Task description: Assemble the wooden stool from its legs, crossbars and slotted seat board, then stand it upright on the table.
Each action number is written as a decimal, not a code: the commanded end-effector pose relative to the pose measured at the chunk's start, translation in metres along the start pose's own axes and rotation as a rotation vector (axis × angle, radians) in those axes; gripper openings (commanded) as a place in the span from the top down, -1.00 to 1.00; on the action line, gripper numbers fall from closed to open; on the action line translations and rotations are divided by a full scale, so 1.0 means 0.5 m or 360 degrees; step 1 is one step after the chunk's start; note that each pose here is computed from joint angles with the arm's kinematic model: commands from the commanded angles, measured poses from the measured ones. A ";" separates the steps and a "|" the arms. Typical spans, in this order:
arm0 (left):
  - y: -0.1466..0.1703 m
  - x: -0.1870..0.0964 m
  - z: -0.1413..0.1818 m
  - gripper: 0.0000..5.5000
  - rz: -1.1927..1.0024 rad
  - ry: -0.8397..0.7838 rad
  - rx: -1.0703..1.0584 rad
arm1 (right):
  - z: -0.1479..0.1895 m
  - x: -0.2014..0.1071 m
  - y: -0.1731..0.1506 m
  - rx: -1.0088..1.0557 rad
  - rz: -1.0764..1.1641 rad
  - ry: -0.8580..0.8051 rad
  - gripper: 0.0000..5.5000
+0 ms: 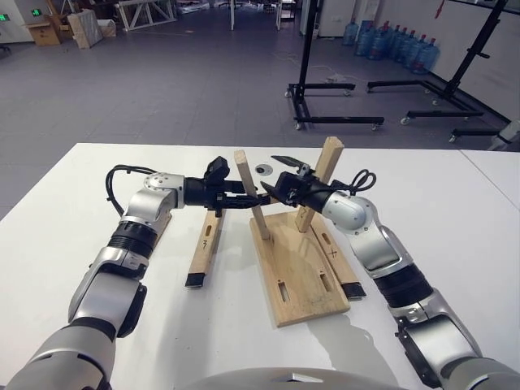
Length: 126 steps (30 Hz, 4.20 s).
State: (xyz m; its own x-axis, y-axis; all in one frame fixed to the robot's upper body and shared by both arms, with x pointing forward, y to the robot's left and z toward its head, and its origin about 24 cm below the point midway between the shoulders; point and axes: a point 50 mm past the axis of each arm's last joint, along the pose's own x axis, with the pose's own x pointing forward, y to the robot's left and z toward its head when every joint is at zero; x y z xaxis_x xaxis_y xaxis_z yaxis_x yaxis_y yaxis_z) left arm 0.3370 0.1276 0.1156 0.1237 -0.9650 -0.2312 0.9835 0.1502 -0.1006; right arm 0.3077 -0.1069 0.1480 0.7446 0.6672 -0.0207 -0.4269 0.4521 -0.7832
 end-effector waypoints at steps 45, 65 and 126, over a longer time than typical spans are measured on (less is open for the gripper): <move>-0.005 0.015 -0.029 0.27 -0.0275 0.0564 0.0022 | -0.038 -0.078 -0.053 0.1097 -0.0656 0.0215 -0.19; 0.010 0.044 0.022 0.27 -0.0420 0.0668 0.0137 | 0.075 0.020 0.026 0.0957 -0.0056 -0.0094 -0.19; -0.156 -0.259 -0.337 0.51 0.2001 0.0423 -0.0783 | -0.045 -0.166 -0.025 0.0935 -0.1201 0.0095 -0.19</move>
State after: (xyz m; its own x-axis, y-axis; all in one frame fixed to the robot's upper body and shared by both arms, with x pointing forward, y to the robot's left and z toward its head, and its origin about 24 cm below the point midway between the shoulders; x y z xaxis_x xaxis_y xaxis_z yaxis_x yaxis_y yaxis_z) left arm 0.2360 0.2769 0.0131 0.8603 -0.0942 -0.5011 0.1261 0.9916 0.0300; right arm 0.2620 -0.1776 0.1448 0.9482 0.0580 0.3123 -0.0094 0.9879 -0.1550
